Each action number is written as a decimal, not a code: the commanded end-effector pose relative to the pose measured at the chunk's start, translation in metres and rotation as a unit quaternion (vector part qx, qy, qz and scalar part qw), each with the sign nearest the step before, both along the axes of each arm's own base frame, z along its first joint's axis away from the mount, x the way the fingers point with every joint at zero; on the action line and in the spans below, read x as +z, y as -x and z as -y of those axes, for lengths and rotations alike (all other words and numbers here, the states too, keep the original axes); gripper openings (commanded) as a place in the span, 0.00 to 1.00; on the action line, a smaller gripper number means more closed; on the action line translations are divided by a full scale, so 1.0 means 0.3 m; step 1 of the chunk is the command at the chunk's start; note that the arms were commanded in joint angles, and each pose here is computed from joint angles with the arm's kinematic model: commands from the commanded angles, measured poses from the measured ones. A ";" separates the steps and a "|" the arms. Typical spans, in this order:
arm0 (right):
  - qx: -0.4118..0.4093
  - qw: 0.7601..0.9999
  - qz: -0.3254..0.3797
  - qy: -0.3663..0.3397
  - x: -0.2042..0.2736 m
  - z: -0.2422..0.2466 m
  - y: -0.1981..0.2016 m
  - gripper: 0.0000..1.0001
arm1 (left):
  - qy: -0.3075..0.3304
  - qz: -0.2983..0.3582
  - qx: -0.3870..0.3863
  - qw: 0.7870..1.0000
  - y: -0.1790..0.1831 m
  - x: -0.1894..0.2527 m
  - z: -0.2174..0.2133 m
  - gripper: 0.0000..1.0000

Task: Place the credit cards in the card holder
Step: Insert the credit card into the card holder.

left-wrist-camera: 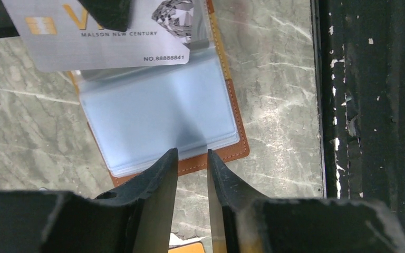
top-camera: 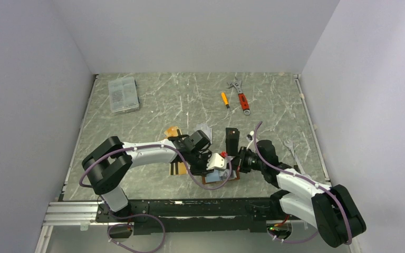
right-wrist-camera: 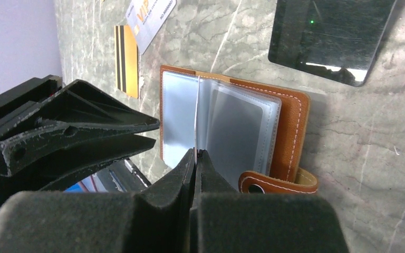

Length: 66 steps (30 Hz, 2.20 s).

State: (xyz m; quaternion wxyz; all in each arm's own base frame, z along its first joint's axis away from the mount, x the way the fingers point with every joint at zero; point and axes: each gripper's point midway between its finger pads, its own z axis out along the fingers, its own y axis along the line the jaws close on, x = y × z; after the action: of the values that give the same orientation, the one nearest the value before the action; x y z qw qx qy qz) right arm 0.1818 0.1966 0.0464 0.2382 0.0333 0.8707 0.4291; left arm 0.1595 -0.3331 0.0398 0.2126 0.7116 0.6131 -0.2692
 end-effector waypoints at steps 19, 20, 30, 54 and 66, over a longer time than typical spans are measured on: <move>-0.033 0.996 0.034 -0.069 0.016 -0.012 -0.004 0.00 | -0.048 0.045 -0.041 0.997 0.023 -0.084 -0.035 0.24; -0.035 0.996 0.032 -0.073 0.017 -0.012 -0.001 0.00 | -0.049 0.045 -0.041 0.997 0.024 -0.085 -0.037 0.24; -0.052 0.994 0.030 -0.096 0.026 -0.014 -0.006 0.00 | -0.060 0.042 -0.043 0.996 0.041 -0.105 -0.051 0.21; -0.051 0.995 -0.016 -0.081 -0.080 0.004 0.075 0.00 | -0.064 0.029 -0.038 0.997 0.053 -0.104 -0.056 0.16; -0.030 0.997 -0.045 -0.054 -0.127 0.027 0.155 0.00 | -0.070 0.026 -0.037 0.997 0.053 -0.103 -0.056 0.14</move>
State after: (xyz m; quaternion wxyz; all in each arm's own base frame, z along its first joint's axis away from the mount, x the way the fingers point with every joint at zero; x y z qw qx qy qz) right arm 0.1750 0.2044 0.0458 0.2513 0.0892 0.8272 0.4947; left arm 0.1602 -0.3356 0.0276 0.2256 0.7472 0.5841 -0.2227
